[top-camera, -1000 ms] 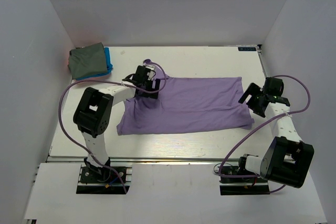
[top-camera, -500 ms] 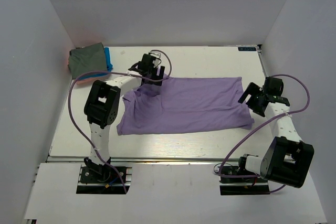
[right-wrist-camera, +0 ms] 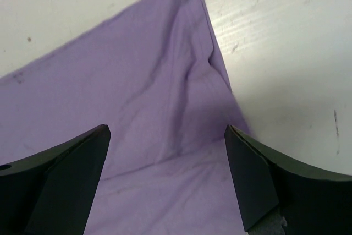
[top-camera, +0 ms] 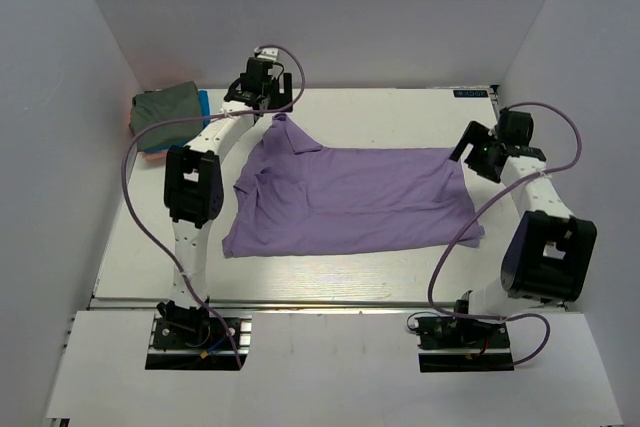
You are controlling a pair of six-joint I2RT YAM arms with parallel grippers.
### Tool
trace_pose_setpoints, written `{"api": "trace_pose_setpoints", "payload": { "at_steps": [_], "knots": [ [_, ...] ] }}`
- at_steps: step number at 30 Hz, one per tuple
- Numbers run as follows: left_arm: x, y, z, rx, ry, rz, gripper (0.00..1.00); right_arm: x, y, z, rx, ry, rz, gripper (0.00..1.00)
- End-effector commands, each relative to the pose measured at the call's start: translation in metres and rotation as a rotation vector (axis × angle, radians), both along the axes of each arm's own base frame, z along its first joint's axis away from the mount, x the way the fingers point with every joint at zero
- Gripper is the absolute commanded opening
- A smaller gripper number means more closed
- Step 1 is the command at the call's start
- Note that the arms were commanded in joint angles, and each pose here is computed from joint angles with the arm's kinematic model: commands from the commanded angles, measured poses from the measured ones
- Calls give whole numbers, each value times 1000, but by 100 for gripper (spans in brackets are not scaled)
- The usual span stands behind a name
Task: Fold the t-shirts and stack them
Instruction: Grap the side of the flattened tshirt furthest away from the robot with both arms
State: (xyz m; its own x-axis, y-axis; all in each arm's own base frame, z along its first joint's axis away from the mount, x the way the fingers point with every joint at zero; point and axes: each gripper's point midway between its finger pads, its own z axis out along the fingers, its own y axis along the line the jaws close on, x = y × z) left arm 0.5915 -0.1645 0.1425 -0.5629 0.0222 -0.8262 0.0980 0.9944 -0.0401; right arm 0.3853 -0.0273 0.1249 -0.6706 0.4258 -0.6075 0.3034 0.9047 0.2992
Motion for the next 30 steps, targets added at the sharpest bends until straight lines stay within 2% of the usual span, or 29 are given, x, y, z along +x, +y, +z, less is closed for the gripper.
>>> {"api": "trace_pose_setpoints", "payload": {
  "at_steps": [1, 4, 7, 10, 16, 20, 21, 23, 24, 27, 28, 30],
  "knots": [
    [13, -5, -20, -45, 41, -35, 90, 32, -6, 21, -36, -82, 15, 90],
    [27, -12, -36, -64, 29, -83, 84, 47, -10, 21, -46, -83, 15, 90],
    [39, -8, -55, -66, 15, -72, 83, 55, -14, 14, -65, -63, 16, 90],
    [58, -1, -58, -92, -32, -45, 75, 56, -18, 7, -80, -42, 8, 90],
    [67, 0, -80, -91, -37, -24, 73, 61, -18, -8, -70, -9, 20, 90],
    [73, 5, -87, -92, -46, -15, 66, 66, -18, -11, -68, -3, 21, 90],
    [72, 2, -87, -101, -44, -29, 55, 67, -17, -11, -70, -1, 24, 90],
    [69, -1, -97, -100, -29, -51, 44, 70, -19, -14, -69, 4, 21, 90],
    [67, -2, -102, -104, -17, -61, 32, 71, -19, -14, -63, 5, 16, 90],
    [61, -4, -102, -117, -29, -78, 13, 77, -17, -17, -61, 7, 27, 90],
    [60, -4, -105, -117, -26, -78, 0, 82, -16, -18, -62, 4, 33, 90],
    [59, -6, -102, -123, -32, -86, 0, 89, -14, -22, -64, -1, 38, 90]
  ]
}}
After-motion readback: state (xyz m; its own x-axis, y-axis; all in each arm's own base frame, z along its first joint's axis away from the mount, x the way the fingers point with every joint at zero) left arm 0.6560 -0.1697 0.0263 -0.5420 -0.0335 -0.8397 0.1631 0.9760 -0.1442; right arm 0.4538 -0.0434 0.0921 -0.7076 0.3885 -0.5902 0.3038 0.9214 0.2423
